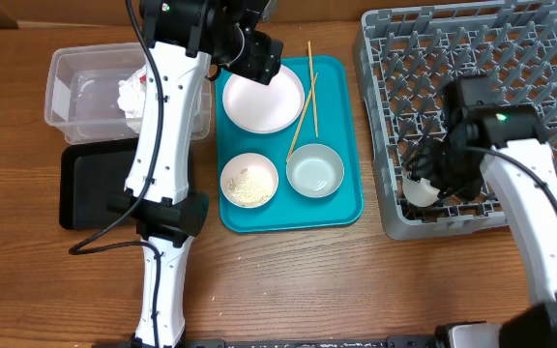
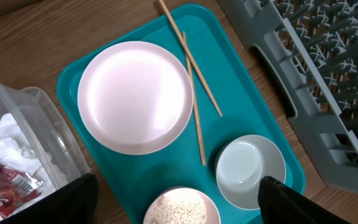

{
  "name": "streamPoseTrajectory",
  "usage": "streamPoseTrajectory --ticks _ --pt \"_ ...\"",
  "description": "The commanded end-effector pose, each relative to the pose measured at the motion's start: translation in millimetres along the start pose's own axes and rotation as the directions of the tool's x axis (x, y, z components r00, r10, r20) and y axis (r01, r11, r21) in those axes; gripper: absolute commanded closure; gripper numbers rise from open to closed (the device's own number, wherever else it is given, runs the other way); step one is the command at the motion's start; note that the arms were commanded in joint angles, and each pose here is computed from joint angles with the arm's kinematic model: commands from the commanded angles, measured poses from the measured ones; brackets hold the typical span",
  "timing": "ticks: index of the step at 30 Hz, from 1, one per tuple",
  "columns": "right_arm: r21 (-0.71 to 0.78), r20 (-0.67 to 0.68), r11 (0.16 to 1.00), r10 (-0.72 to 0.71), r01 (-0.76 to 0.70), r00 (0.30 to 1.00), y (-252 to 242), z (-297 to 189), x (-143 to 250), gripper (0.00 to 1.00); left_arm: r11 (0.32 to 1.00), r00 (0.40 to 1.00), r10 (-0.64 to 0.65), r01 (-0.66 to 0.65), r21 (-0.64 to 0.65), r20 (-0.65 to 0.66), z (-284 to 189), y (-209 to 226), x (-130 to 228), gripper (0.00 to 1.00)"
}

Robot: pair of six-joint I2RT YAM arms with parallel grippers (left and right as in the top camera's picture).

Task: Sort waste into correct bins and load items into the dishwasher
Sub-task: 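Lower the cup upside down into the dish rack with the right gripper, then grasp the pink rice bowl rim with the left gripper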

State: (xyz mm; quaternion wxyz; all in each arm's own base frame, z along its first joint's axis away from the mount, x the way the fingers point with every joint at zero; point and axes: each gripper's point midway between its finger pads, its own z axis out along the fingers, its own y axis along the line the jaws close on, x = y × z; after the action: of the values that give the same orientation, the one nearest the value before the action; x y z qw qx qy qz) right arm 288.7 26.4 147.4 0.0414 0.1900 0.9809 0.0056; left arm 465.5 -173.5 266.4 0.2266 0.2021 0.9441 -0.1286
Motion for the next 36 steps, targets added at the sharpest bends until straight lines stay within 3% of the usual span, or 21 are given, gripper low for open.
streamPoseTrajectory --ticks 1,6,9,15,23,29,33,36 --pt "0.028 0.001 1.0 0.007 -0.007 1.0 -1 4 -5 0.45 1.0 1.0 0.018 -0.018 -0.018 -0.007 1 3 1 0.12" --pt "0.042 -0.026 0.999 0.006 -0.005 1.0 -2 8 -1 0.29 1.0 1.0 0.019 -0.019 -0.018 -0.003 1 3 0 0.09" --pt "0.042 -0.025 0.999 0.007 -0.006 1.0 -2 8 -1 0.14 1.0 1.0 0.021 -0.021 -0.016 0.001 1 3 -1 0.04" --pt "0.023 -0.005 1.0 0.009 -0.009 1.0 1 1 -7 0.07 0.999 0.999 0.031 -0.03 -0.021 0.035 -13 2 -5 0.03" --pt "-0.122 0.095 0.992 0.005 0.007 0.995 29 -55 -29 0.07 0.999 0.982 0.014 -0.008 -0.032 0.188 -105 -19 -3 0.06" --pt "-0.15 0.096 0.989 0.003 0.012 0.995 33 -66 -26 0.07 0.999 0.953 -0.047 0.053 -0.013 0.298 -163 -35 3 0.07" --pt "-0.145 0.087 0.989 0.001 0.012 0.996 32 -66 -23 0.06 0.996 0.962 -0.089 0.078 0.05 0.258 -167 -48 18 0.13" --pt "-0.147 0.09 0.989 0.001 0.012 0.996 32 -66 -24 0.05 0.992 0.985 -0.116 0.11 0.053 0.125 -137 -51 37 0.12"
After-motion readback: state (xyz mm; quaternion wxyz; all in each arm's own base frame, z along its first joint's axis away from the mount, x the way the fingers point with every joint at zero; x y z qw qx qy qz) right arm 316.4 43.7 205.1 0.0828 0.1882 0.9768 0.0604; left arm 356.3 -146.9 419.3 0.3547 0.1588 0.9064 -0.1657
